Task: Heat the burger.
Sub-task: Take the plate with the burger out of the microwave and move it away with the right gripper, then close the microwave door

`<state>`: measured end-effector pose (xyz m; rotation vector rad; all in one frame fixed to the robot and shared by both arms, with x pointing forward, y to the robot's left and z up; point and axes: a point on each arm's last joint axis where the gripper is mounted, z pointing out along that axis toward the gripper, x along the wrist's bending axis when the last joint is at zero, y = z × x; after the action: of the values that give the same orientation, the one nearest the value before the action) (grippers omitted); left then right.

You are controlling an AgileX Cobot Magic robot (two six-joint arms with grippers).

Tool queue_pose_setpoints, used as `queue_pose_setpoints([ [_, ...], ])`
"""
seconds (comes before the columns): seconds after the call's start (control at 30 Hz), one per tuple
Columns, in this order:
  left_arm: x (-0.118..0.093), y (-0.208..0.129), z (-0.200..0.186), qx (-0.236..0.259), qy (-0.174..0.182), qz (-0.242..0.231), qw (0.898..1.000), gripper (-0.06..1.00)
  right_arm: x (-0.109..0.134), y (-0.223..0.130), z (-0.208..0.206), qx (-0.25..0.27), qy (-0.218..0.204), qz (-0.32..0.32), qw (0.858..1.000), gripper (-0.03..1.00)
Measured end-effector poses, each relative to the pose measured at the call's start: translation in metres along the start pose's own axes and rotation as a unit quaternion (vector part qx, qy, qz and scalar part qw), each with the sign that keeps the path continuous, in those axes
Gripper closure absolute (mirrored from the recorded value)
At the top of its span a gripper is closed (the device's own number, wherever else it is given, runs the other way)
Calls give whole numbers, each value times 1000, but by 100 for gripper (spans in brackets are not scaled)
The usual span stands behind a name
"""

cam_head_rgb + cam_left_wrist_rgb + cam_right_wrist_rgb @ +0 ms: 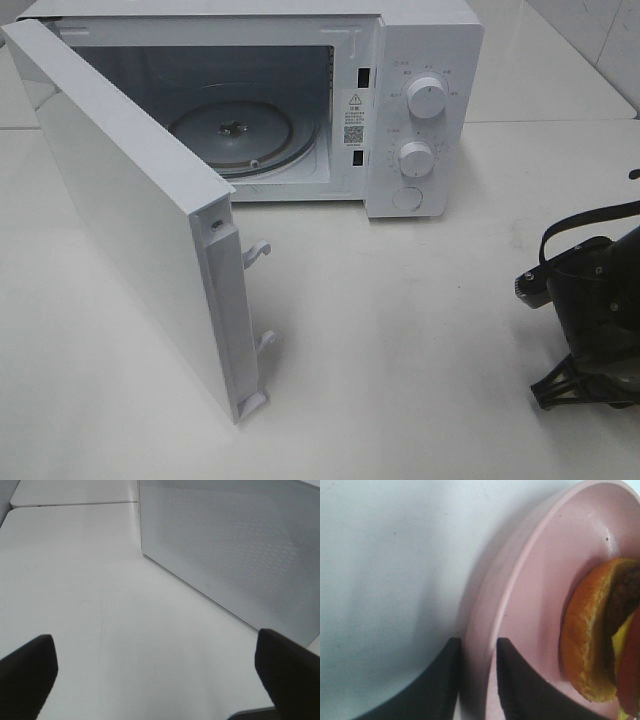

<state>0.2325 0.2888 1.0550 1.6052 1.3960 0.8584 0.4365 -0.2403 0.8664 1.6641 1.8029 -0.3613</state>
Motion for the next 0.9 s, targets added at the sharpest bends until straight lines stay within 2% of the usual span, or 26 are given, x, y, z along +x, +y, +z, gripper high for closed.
queue_pose_setpoints([
  [0.03, 0, 0, 0, 0, 0, 0, 1000, -5, 0, 0, 0, 0, 0, 0, 1000, 69],
  [0.07, 0, 0, 0, 0, 0, 0, 1000, -5, 0, 0, 0, 0, 0, 0, 1000, 64],
  [0.17, 0, 0, 0, 0, 0, 0, 1000, -5, 0, 0, 0, 0, 0, 0, 1000, 58],
  [0.53, 0, 0, 0, 0, 0, 0, 1000, -5, -1, -4, -2, 25, 2, -4, 1000, 56],
  [0.7, 0, 0, 0, 0, 0, 0, 1000, -5, -7, -1, -12, 8, 22, 10, 1000, 56],
  [0.77, 0, 0, 0, 0, 0, 0, 1000, -5, -18, 4, -27, -25, 51, 25, 998, 55],
  [0.87, 0, 0, 0, 0, 0, 0, 1000, -5, -20, 5, -31, -34, 62, 30, 997, 55],
  [0.9, 0, 0, 0, 0, 0, 0, 1000, -5, -24, 6, -38, -46, 85, 37, 995, 53],
])
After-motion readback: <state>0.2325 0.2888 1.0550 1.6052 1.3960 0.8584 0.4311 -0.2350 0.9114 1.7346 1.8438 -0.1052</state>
